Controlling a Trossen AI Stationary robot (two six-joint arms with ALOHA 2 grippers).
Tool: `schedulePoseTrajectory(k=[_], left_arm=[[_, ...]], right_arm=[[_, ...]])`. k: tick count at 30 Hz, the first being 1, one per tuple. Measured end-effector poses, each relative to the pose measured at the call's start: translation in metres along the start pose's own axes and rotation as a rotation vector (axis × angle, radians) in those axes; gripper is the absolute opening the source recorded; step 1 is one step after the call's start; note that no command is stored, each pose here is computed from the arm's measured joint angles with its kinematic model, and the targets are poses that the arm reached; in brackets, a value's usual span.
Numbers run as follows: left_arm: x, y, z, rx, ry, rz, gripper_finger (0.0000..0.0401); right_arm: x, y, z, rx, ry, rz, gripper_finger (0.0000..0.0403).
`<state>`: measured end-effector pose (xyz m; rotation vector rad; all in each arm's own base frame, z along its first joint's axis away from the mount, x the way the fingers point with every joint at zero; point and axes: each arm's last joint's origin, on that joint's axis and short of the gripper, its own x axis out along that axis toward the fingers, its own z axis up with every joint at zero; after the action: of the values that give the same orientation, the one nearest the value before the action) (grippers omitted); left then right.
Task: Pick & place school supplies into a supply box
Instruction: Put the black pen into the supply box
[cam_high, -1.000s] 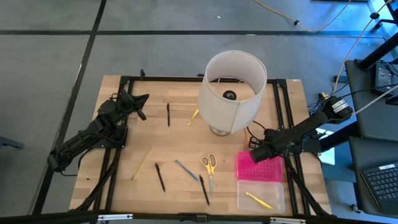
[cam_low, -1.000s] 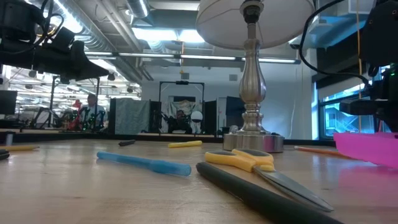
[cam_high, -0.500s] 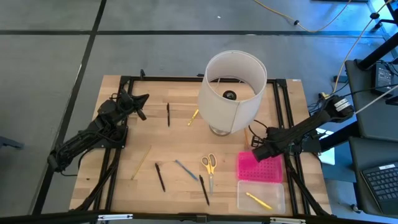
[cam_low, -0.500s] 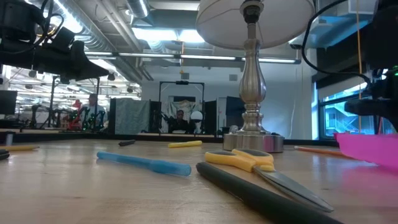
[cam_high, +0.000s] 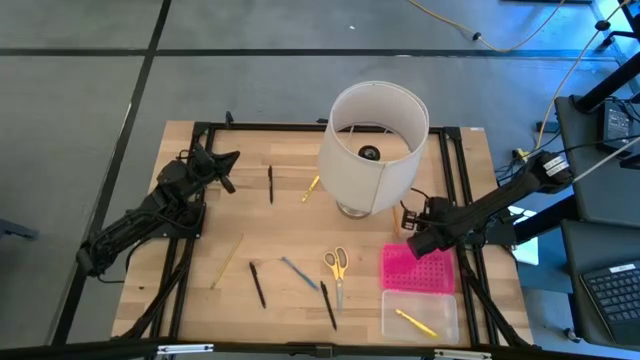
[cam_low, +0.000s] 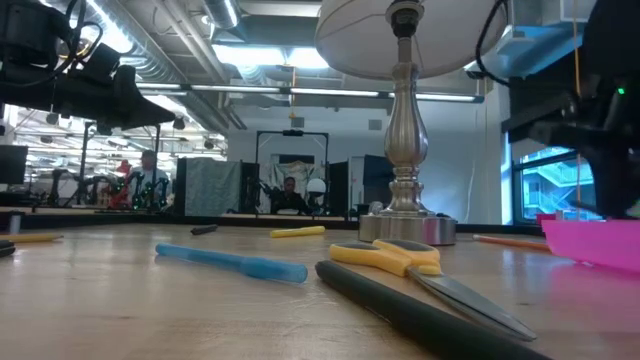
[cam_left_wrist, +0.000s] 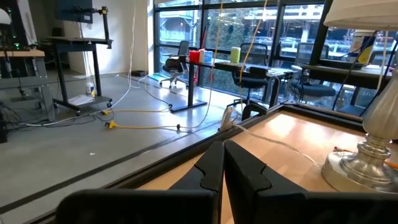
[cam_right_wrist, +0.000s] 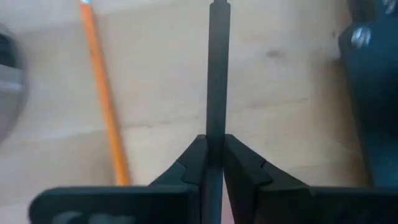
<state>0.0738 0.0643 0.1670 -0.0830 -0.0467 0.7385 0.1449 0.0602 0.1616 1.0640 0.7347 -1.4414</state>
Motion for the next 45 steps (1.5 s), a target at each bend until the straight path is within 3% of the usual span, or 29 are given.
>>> schedulePoseTrajectory(k=[6, 15, 25, 40, 45], left_arm=[[0.000, 0.000, 0.000, 0.000, 0.000, 0.000, 0.0006], [0.000, 0.000, 0.000, 0.000, 0.000, 0.000, 0.0006], [0.000, 0.000, 0.000, 0.000, -0.001, 0.000, 0.0006], [0.000, 0.000, 0.001, -0.001, -0.011, -0.001, 0.0006], [0.000, 0.000, 0.001, -0.001, -0.010, -0.001, 0.0006]], right_arm=[[-0.031, 0.014, 0.006, -0.039, -0.013, 0.021, 0.0044], [-0.077, 0.037, 0.002, -0.203, 0.105, 0.173, 0.0045], [-0.100, 0.024, -0.024, -0.357, 0.292, 0.242, 0.0045], [-0.126, 0.011, -0.095, -0.977, 0.453, 0.686, 0.0045], [-0.121, -0.001, -0.124, -1.175, 0.509, 0.690, 0.0045]])
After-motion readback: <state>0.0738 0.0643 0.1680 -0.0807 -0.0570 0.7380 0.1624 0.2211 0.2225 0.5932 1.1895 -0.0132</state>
